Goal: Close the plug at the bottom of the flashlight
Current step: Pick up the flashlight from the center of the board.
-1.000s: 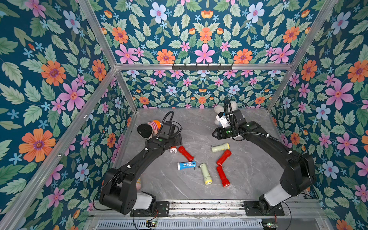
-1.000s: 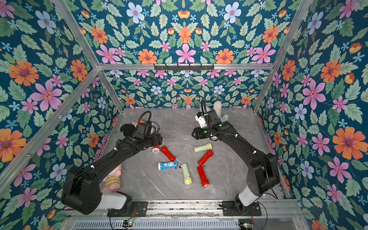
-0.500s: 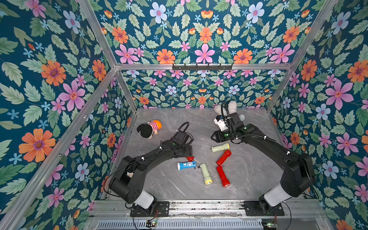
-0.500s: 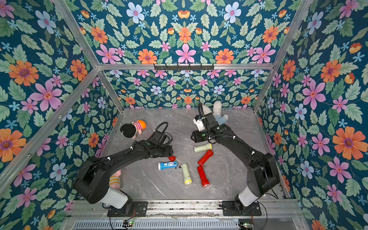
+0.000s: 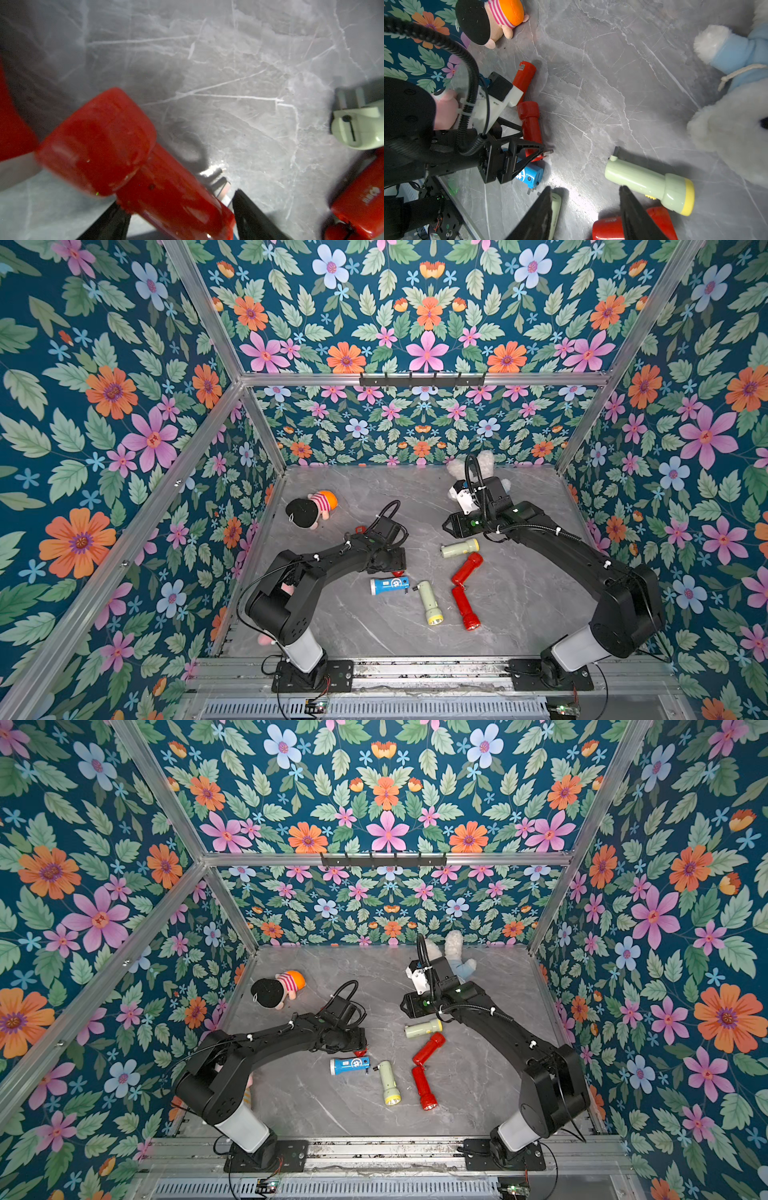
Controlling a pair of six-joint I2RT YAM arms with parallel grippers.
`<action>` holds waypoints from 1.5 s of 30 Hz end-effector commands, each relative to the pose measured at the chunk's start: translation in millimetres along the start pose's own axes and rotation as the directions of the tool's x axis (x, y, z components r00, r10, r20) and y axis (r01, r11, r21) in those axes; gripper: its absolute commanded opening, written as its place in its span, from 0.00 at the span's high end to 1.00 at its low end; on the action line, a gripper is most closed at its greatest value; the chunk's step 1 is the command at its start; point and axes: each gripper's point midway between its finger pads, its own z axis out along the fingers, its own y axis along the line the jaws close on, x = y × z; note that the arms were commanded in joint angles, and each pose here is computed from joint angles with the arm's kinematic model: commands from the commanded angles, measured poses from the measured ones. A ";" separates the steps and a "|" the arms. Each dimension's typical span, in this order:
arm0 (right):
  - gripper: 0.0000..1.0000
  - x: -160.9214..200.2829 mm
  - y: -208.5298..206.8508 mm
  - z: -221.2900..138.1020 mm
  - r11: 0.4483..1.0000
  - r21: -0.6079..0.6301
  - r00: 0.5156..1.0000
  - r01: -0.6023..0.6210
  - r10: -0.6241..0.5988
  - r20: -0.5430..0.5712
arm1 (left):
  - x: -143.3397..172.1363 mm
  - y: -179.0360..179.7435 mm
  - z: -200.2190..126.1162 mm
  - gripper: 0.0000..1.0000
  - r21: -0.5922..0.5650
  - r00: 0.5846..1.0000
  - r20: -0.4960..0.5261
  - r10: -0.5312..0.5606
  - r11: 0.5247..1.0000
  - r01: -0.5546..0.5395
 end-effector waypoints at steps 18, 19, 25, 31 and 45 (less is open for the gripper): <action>0.55 -23.3 -5.7 -39.0 0.999 0.045 0.969 0.024 -0.035 0.246 | -88.0 -62.3 -38.6 0.70 0.158 0.980 0.199 0.005 0.987 -0.037; 0.54 -24.2 -4.6 -42.9 0.999 0.046 0.965 0.029 -0.040 0.261 | -96.3 -68.5 -46.0 0.71 0.182 0.976 0.219 0.001 0.982 -0.042; 0.56 -27.5 9.3 -58.8 0.997 0.002 0.944 0.079 -0.075 0.320 | -137.8 -98.5 -91.0 0.71 0.380 0.949 0.303 -0.082 0.924 -0.042; 0.51 -21.0 44.0 -65.5 0.965 0.070 0.891 0.253 -0.261 0.372 | -154.6 -110.7 -131.8 0.74 0.552 0.932 0.313 -0.185 0.834 -0.020; 0.43 -55.2 101.5 -83.4 0.860 -0.502 0.907 0.086 0.141 0.397 | -178.0 -129.6 -265.2 0.72 0.910 0.790 0.390 -0.472 0.328 -0.253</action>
